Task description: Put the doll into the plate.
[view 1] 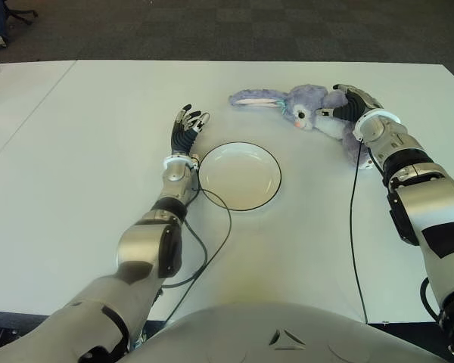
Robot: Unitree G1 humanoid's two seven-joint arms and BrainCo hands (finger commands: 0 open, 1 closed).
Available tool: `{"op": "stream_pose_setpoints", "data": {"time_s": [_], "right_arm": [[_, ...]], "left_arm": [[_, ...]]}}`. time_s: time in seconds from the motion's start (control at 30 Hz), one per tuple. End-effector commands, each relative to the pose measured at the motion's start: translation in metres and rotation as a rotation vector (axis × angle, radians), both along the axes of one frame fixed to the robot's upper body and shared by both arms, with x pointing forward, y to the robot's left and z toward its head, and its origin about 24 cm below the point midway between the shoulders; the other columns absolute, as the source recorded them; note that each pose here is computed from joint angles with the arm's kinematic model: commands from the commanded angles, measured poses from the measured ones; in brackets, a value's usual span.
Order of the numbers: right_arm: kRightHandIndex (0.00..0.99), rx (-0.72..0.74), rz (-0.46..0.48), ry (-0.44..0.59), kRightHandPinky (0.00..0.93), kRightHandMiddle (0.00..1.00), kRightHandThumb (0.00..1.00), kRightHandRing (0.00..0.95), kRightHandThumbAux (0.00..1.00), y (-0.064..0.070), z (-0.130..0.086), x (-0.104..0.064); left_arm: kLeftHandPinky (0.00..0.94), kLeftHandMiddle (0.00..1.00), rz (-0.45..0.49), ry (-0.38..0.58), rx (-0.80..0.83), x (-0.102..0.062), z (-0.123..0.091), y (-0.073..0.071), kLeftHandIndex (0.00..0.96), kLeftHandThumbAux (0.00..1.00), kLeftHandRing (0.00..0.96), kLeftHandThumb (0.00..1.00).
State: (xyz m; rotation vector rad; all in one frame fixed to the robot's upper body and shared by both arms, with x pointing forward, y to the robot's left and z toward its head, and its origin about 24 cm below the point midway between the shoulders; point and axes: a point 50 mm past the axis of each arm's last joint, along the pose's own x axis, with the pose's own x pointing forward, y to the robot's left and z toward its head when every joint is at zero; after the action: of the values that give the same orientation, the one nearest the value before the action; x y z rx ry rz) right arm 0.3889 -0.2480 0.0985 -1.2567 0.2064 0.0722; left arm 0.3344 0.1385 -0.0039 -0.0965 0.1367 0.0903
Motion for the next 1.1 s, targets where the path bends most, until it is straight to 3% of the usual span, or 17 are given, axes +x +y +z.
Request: {"op": "stream_pose_setpoints", "data": {"time_s": [0.03,0.6,0.73,0.8,1.0,1.03,1.1], "right_arm": [[0.000,-0.006,0.034,0.151,0.013,0.000,0.224,0.000,0.458,0.010,-0.042,-0.016],[0.028,-0.110,0.106,0.203,0.077,0.000,0.241,0.000,0.502,0.020,-0.072,-0.030],[0.042,-0.130,0.117,0.208,0.129,0.000,0.241,0.019,0.517,0.019,-0.075,-0.033],[0.059,-0.143,0.123,0.205,0.214,0.012,0.264,0.072,0.545,0.020,-0.077,-0.034],[0.086,-0.164,0.131,0.191,0.306,0.075,0.289,0.162,0.566,0.021,-0.079,-0.035],[0.101,-0.169,0.133,0.186,0.364,0.121,0.290,0.232,0.569,0.021,-0.079,-0.035],[0.110,-0.178,0.139,0.174,0.402,0.152,0.292,0.277,0.569,0.022,-0.079,-0.036]], "left_arm": [[0.281,0.243,-0.004,0.304,-0.044,-0.049,-0.063,-0.004,0.138,0.595,0.269,0.000],[0.242,0.226,-0.009,0.294,-0.046,-0.049,-0.062,-0.006,0.122,0.578,0.242,0.000],[0.254,0.221,-0.005,0.298,-0.054,-0.049,-0.062,-0.006,0.125,0.588,0.243,0.000],[0.256,0.221,-0.003,0.298,-0.052,-0.049,-0.062,-0.006,0.126,0.589,0.243,0.000],[0.256,0.225,-0.003,0.298,-0.046,-0.049,-0.062,-0.006,0.126,0.586,0.246,0.000],[0.251,0.227,-0.003,0.299,-0.044,-0.049,-0.062,-0.006,0.127,0.586,0.247,0.000],[0.248,0.228,-0.003,0.301,-0.043,-0.049,-0.062,-0.006,0.129,0.586,0.247,0.000]]}}
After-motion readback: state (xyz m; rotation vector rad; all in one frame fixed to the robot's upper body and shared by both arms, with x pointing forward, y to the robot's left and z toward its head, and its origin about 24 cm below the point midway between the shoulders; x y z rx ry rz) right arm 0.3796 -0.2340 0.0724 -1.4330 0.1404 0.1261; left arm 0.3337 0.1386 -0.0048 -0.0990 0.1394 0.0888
